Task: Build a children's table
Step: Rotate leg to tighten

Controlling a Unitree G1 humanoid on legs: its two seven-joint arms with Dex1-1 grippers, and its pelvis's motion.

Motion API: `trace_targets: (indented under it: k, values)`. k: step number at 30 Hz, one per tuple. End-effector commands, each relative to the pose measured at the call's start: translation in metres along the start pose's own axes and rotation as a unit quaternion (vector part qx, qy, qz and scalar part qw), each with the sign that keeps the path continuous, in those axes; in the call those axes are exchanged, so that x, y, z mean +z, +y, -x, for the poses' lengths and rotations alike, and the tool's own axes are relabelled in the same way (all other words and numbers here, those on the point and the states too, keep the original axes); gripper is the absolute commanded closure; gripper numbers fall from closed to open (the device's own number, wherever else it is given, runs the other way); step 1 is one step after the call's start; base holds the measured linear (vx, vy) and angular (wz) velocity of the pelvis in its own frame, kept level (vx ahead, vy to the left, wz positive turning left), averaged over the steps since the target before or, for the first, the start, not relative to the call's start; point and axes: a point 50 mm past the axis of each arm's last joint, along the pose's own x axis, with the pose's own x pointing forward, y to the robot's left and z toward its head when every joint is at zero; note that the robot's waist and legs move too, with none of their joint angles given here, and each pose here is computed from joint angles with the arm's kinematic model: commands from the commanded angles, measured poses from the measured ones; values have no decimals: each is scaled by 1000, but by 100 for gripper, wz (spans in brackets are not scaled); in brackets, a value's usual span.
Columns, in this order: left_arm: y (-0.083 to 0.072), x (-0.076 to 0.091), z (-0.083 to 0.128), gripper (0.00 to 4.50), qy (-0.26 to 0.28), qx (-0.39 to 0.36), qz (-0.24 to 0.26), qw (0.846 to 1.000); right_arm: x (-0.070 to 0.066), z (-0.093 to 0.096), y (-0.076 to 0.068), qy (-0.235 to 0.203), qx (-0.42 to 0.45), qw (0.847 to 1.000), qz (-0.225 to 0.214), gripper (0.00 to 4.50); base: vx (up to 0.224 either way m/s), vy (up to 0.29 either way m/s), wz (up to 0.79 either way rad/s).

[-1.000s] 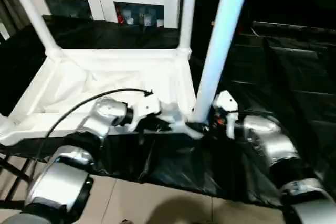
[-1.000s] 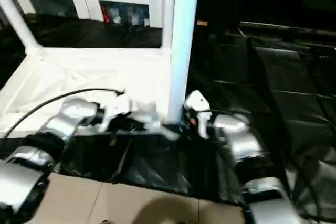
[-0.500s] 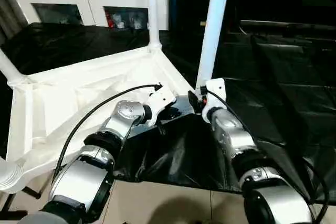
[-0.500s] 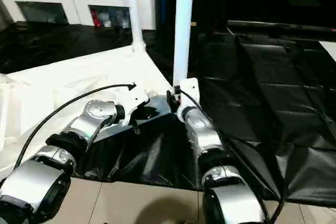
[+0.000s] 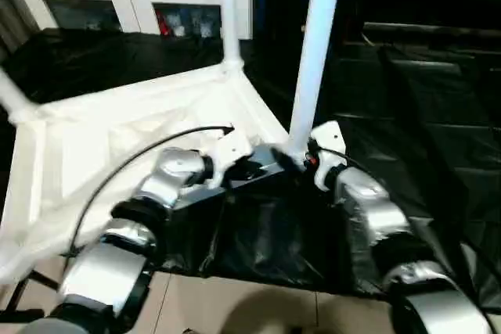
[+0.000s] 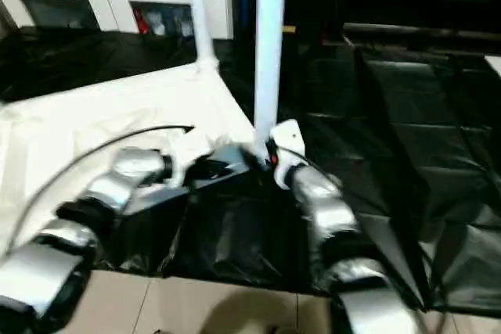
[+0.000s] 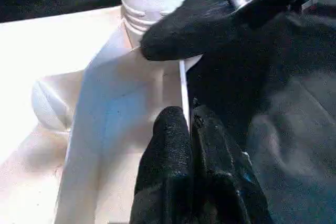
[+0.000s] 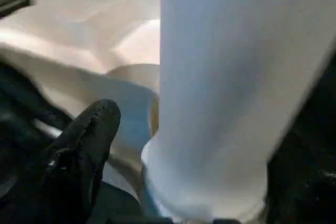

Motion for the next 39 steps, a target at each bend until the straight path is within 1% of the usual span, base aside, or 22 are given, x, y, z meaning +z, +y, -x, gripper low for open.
trace_targets:
  k: [1,4,6,7,8,9,10,11,12,14,17,19,20,21,23,25,26,27,28,34,39]
  values:
    - [-10,1,-2,450,0,-68,-29,997,5,3,10,-10,91,996,20,27,0,0,0]
    - [-11,0,4,450,3,-96,-36,995,6,11,8,-10,138,990,23,27,0,0,0]
    - [-12,-2,9,450,4,-116,-39,992,7,19,7,-1,191,981,20,27,0,0,0]
    - [-12,-2,9,450,4,-118,-40,992,7,20,7,0,196,980,19,27,0,0,0]
    - [-13,-2,11,450,3,-133,-37,990,6,25,8,11,228,974,14,27,0,0,0]
    - [-13,-3,12,450,2,-139,-35,990,6,27,8,16,240,970,14,43,0,0,0]
    - [-14,-3,13,450,0,-146,-35,989,4,30,9,28,258,966,16,43,0,0,0]
    - [-14,-3,14,450,-1,-154,-33,987,3,33,8,40,273,961,17,60,0,0,0]
    - [-14,-3,14,450,-1,-154,-33,987,3,33,8,40,273,961,17,64,0,0,0]
    - [-15,-3,15,450,-3,-162,-34,986,1,36,7,55,290,955,15,71,0,0,0]
    - [-17,-4,18,450,2,-180,-38,983,0,38,7,69,306,949,19,104,0,0,0]
    - [-17,-5,19,450,3,-187,-37,982,-1,38,6,75,310,947,27,109,0,0,0]
    - [-17,-5,19,450,5,-187,-39,982,0,37,7,74,309,948,28,127,0,0,0]
    - [-17,-5,19,450,6,-186,-40,982,0,36,7,73,308,948,28,127,0,0,0]
    - [-16,-6,20,450,8,-186,-40,982,1,36,8,71,311,947,25,149,0,0,0]
    - [-16,-7,21,450,10,-187,-39,982,0,36,10,71,316,946,22,156,0,0,0]
    - [-16,-7,21,450,11,-187,-38,981,0,36,11,71,318,945,22,173,0,0,0]
    - [-16,-7,22,450,12,-188,-38,981,0,36,11,71,320,944,21,173,0,0,0]
    - [-16,-8,22,450,12,-188,-37,981,-1,37,12,71,322,944,19,185,0,0,0]
    - [-16,-9,23,450,13,-189,-35,981,-3,36,13,70,325,943,15,192,0,0,0]
    - [-16,-9,24,450,13,-188,-33,981,-4,36,14,65,319,945,5,192,0,0,0]
